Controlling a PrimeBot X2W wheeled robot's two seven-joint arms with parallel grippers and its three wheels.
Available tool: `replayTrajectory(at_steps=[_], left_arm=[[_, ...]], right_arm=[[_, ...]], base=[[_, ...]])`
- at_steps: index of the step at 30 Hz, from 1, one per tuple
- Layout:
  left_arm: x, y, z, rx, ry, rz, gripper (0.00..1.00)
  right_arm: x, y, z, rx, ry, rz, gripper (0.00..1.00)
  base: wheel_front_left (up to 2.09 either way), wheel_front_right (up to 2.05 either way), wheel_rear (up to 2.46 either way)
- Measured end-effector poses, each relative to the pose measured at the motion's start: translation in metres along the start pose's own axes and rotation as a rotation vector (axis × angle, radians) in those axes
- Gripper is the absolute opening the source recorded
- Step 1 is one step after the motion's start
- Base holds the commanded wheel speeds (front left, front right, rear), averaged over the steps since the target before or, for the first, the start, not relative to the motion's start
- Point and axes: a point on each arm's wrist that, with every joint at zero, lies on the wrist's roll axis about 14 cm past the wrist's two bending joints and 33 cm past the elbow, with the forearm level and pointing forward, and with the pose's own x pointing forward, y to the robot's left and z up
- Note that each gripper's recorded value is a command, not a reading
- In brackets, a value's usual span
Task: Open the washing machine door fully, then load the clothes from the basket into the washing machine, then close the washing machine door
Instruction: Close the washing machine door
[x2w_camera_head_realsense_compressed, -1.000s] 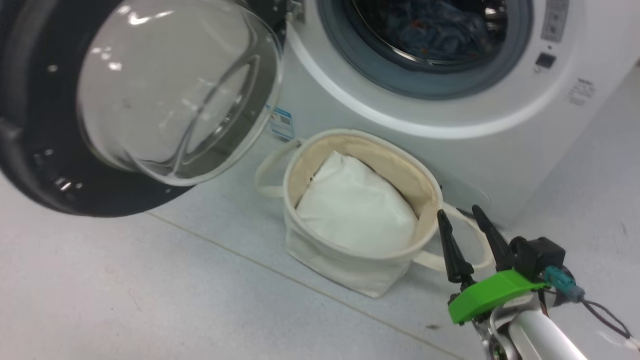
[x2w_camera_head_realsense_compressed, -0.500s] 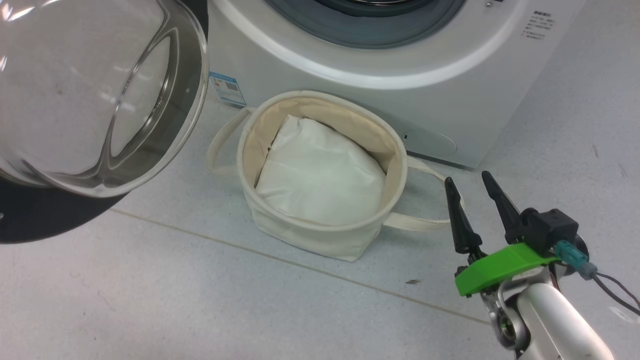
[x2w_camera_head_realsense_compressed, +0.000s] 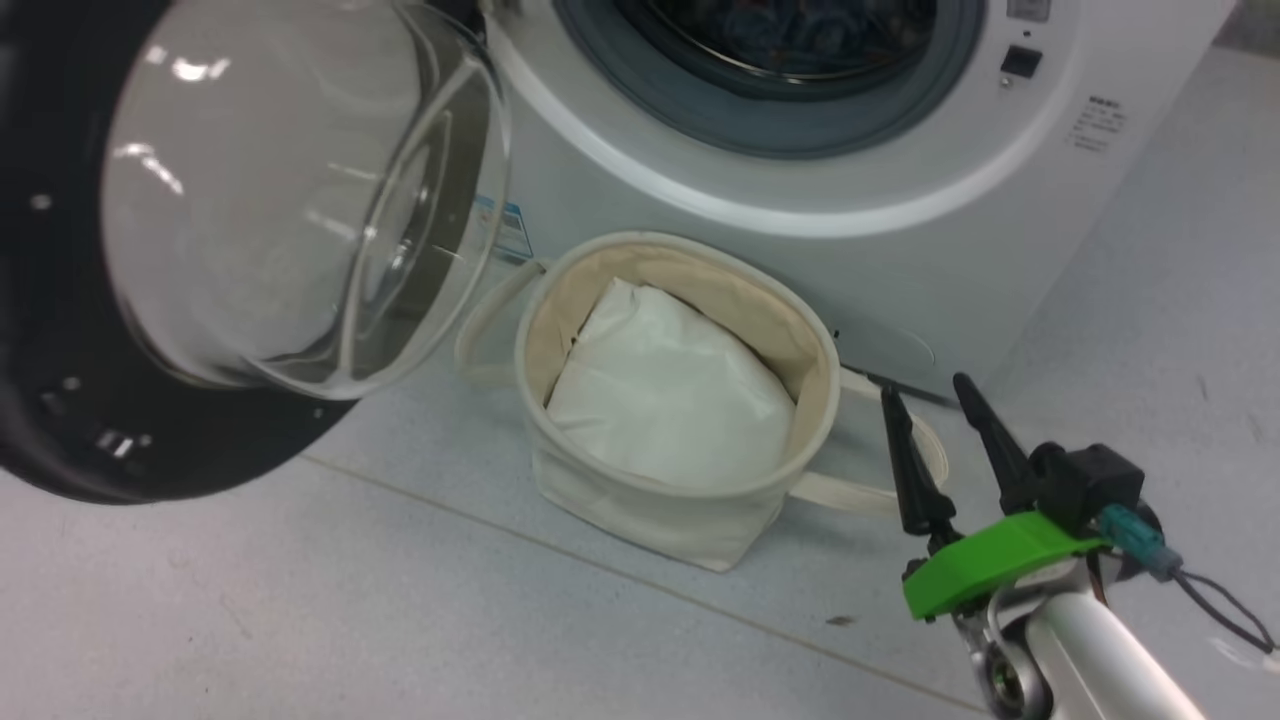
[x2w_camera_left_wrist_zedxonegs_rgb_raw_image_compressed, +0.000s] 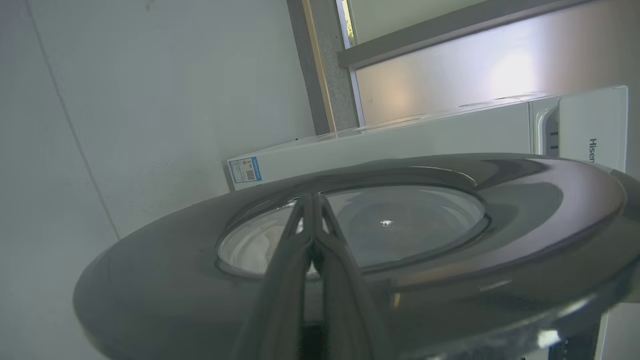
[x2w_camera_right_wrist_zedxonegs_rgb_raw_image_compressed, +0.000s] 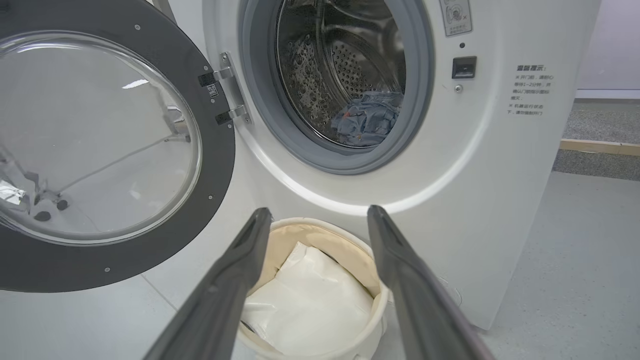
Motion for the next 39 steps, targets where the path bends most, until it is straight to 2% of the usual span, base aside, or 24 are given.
replayTrajectory(at_steps=[10,18,26,31,39], left_arm=[[-0.019,0.001,-0.056,0.063,0.240,-0.049,0.00],[-0.023,-0.023,-0.132,0.214,0.476,-0.151,0.00],[-0.028,-0.065,-0.213,0.323,0.647,-0.264,0.00],[-0.033,-0.084,-0.260,0.347,0.732,-0.323,0.00],[-0.012,-0.114,-0.302,0.346,0.729,-0.385,0.00]], right_arm=[[-0.008,0.029,0.008,0.017,-0.012,0.035,1.00],[-0.028,0.030,0.010,0.031,-0.014,-0.007,1.00],[-0.052,0.006,0.013,0.050,-0.035,-0.114,1.00],[-0.070,-0.010,0.017,0.053,-0.052,-0.184,1.00],[-0.112,-0.043,0.031,0.032,-0.100,-0.332,1.00]], base=[[0.00,0.00,0.00],[0.00,0.00,0.00],[0.00,0.00,0.00],[0.00,0.00,0.00],[0.00,0.00,0.00]])
